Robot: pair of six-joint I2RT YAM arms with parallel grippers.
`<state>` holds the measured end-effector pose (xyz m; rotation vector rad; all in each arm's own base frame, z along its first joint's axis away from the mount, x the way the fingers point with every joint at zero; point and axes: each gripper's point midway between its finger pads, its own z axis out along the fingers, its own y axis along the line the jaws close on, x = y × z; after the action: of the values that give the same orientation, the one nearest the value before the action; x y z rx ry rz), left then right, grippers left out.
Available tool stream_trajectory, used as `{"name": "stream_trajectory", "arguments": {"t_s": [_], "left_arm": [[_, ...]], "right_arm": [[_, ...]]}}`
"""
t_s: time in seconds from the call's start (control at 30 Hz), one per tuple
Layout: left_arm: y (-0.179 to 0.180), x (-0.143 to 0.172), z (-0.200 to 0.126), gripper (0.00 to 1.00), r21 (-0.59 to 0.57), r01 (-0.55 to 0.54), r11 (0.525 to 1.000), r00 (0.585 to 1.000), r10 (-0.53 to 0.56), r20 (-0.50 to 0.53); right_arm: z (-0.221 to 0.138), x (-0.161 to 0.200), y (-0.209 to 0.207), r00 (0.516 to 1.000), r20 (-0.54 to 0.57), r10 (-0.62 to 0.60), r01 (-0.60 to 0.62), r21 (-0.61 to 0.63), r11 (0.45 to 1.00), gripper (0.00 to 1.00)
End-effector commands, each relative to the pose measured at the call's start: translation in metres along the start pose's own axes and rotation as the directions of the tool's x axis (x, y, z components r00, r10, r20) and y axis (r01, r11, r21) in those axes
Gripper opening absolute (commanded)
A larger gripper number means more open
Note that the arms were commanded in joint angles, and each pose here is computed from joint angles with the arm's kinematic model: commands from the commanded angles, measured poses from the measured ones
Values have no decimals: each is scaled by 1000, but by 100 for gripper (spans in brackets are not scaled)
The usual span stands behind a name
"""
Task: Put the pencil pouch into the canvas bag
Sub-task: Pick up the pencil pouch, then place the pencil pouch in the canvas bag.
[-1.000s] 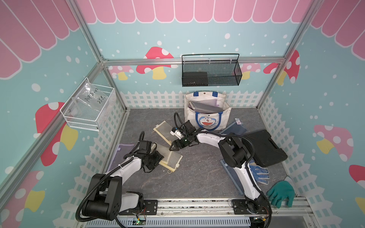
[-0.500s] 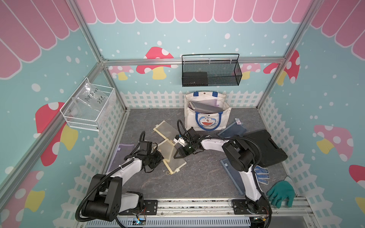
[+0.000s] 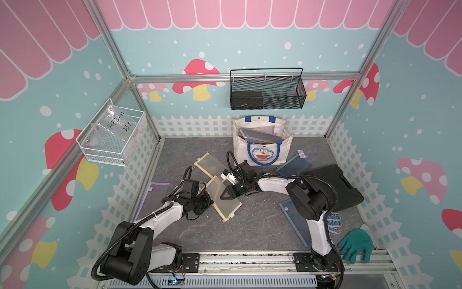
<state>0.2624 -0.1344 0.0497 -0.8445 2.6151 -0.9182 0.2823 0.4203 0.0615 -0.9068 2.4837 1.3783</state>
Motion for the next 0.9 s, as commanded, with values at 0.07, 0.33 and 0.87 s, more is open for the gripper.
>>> {"name": "stream_trajectory", "arguments": {"t_s": [0.07, 0.33, 0.87], "left_arm": [[-20, -2, -16, 0, 44, -61, 997, 998, 60, 16], [-31, -1, -34, 36, 45, -94, 994, 995, 93, 28], [-45, -9, -27, 50, 32, -69, 997, 998, 69, -8]], "right_arm": [[-16, -15, 15, 997, 41, -64, 63, 19, 998, 8], [-56, -45, 59, 965, 109, -240, 236, 46, 971, 0], [-251, -165, 125, 606, 79, -792, 598, 611, 518, 0]]}}
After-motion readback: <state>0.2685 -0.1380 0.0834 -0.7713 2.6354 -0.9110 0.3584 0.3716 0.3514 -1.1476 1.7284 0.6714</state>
